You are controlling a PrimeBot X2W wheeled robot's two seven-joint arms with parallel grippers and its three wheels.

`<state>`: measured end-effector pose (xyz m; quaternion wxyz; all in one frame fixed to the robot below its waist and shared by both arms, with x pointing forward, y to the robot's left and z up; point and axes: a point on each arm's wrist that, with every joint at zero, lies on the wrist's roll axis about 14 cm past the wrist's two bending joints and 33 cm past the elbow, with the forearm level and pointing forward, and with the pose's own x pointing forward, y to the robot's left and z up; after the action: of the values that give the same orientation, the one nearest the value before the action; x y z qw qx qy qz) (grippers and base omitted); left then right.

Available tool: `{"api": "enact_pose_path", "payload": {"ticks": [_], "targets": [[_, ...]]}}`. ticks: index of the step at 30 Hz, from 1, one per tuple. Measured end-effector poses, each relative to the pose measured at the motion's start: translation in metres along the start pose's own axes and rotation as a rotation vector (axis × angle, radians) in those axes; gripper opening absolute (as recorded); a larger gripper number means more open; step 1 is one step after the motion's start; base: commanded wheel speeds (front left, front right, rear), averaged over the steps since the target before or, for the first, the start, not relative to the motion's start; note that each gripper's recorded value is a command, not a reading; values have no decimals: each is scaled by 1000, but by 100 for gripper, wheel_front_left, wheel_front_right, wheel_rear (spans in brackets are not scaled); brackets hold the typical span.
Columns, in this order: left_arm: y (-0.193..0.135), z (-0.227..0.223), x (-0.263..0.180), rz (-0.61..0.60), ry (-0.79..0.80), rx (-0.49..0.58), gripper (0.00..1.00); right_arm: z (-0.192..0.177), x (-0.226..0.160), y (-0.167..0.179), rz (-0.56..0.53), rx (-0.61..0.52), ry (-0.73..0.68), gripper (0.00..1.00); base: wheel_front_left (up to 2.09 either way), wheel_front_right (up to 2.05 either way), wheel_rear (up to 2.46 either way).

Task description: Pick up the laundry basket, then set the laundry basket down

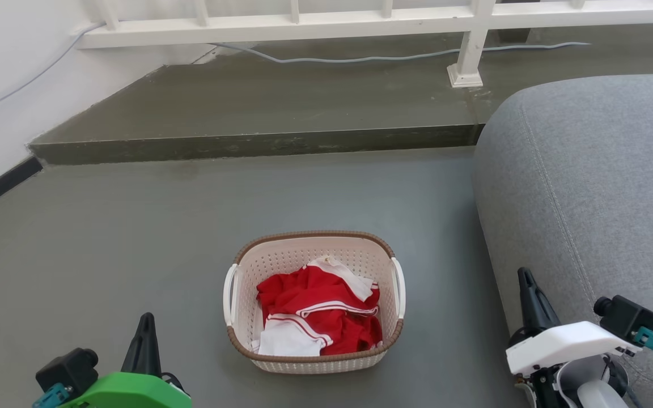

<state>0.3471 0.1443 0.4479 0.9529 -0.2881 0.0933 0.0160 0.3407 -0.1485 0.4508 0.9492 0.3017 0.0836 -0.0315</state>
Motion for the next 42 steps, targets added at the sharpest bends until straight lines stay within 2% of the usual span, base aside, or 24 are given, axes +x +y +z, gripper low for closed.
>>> {"api": "enact_pose_path", "payload": {"ticks": [35,42], "targets": [[18,11,6,30,29,-464,0,20,13,-18,-19,459,11,0,0,0,0],[14,20,11,0,20,-565,0,25,15,-19,-12,554,8,0,0,0,0]]}}
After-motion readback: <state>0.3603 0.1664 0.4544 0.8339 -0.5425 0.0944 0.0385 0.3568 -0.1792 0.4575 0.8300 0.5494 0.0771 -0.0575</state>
